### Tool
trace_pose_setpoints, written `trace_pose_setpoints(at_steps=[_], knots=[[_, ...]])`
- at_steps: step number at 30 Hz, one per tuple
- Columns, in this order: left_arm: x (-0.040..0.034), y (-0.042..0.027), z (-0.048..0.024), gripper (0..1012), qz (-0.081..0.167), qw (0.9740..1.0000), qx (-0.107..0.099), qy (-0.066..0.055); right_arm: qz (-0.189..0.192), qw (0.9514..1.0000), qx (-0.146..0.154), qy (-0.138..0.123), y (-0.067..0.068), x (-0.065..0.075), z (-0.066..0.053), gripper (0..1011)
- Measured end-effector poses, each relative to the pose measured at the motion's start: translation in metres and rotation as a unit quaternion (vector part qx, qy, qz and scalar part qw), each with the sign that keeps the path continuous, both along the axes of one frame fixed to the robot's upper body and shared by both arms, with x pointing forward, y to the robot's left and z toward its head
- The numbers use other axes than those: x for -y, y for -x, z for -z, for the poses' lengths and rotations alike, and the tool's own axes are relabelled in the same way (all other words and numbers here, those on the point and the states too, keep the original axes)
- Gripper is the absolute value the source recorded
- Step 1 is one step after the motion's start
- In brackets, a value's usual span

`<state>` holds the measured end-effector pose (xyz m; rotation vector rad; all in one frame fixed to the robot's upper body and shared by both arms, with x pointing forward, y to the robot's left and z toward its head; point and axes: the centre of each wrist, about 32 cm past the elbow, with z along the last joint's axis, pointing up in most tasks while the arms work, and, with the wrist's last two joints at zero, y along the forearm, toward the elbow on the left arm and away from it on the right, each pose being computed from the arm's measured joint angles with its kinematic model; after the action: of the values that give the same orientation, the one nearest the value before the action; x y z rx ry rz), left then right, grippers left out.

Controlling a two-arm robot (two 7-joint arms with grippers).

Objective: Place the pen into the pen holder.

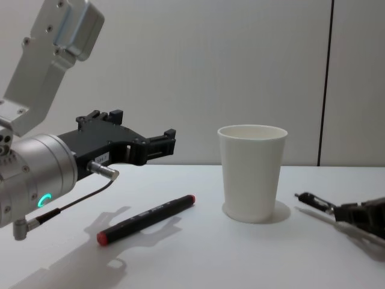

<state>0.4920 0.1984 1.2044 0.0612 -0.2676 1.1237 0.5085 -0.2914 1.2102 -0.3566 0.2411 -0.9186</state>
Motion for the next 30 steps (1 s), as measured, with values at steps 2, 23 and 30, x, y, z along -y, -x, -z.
trace_pose_setpoints(at_steps=[2,23,30], knots=[[0.0,0.0,0.0,1003,0.0,1.0,0.0,0.0,0.005,1.0,0.003,-0.007,0.0,0.0,0.0,133],[0.0,0.0,0.0,1003,0.0,1.0,0.0,0.0,0.049,0.9819,0.09,-0.16,-0.007,0.003,-0.01,133],[0.0,0.0,0.0,1003,0.0,1.0,0.0,0.0,0.046,0.9683,0.126,-0.211,-0.011,0.003,-0.018,133]])
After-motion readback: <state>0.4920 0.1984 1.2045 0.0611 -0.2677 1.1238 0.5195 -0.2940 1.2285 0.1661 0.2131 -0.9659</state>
